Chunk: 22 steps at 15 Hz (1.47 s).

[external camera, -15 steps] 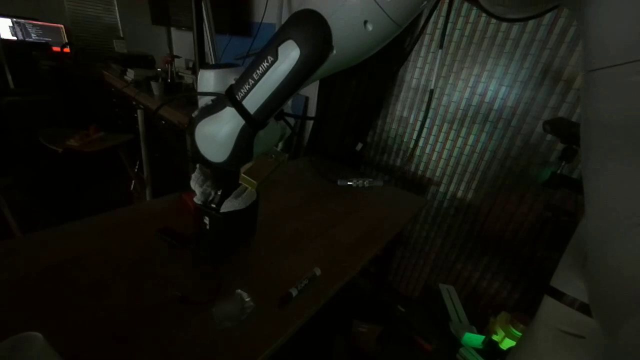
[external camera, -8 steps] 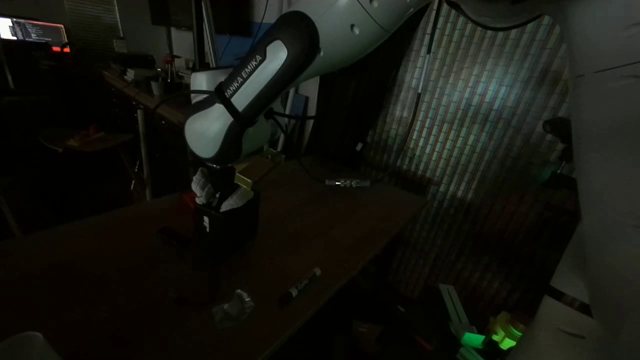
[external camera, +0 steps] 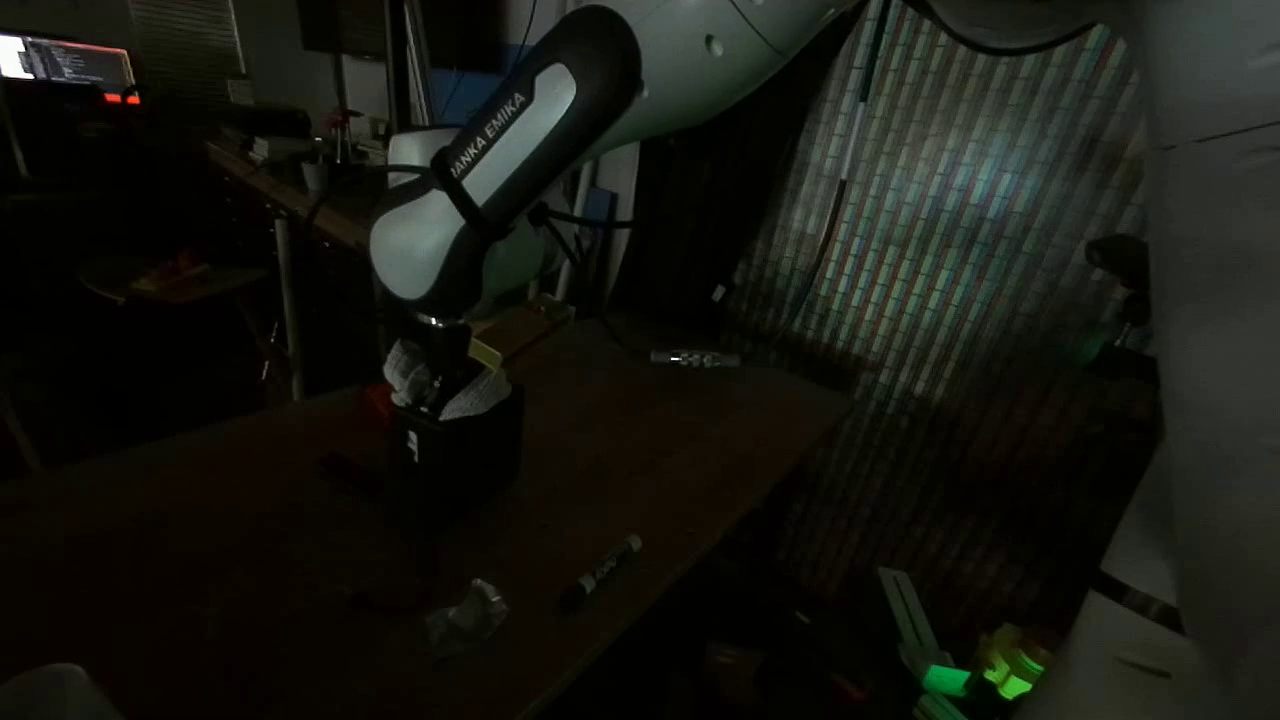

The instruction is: Put the white towel in the black box

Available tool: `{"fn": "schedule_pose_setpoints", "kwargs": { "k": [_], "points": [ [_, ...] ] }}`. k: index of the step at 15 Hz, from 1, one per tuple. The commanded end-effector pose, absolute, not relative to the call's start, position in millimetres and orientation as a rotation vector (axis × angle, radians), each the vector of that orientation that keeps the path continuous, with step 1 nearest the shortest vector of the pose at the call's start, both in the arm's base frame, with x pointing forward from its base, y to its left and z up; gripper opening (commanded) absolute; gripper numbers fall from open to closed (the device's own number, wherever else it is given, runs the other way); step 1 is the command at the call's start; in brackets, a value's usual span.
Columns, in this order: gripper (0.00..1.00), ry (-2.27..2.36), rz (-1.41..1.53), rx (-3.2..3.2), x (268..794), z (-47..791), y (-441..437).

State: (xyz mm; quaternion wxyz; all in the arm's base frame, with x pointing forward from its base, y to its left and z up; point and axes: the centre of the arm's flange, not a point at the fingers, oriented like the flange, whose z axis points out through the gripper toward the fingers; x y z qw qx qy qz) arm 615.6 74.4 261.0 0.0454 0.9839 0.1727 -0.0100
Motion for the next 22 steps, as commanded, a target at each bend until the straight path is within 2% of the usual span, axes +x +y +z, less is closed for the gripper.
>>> {"fn": "schedule_pose_setpoints", "kwargs": {
  "k": [1, 12, 22],
  "points": [
    [0.00, 0.439, -0.004, 3.016, 599.3, 296.8, 68.1],
    [0.00, 0.351, 0.154, 2.965, 570.3, 363.8, 67.9],
    [0.00, 0.267, 0.166, 2.922, 536.6, 391.5, 63.2]
  ]
}}
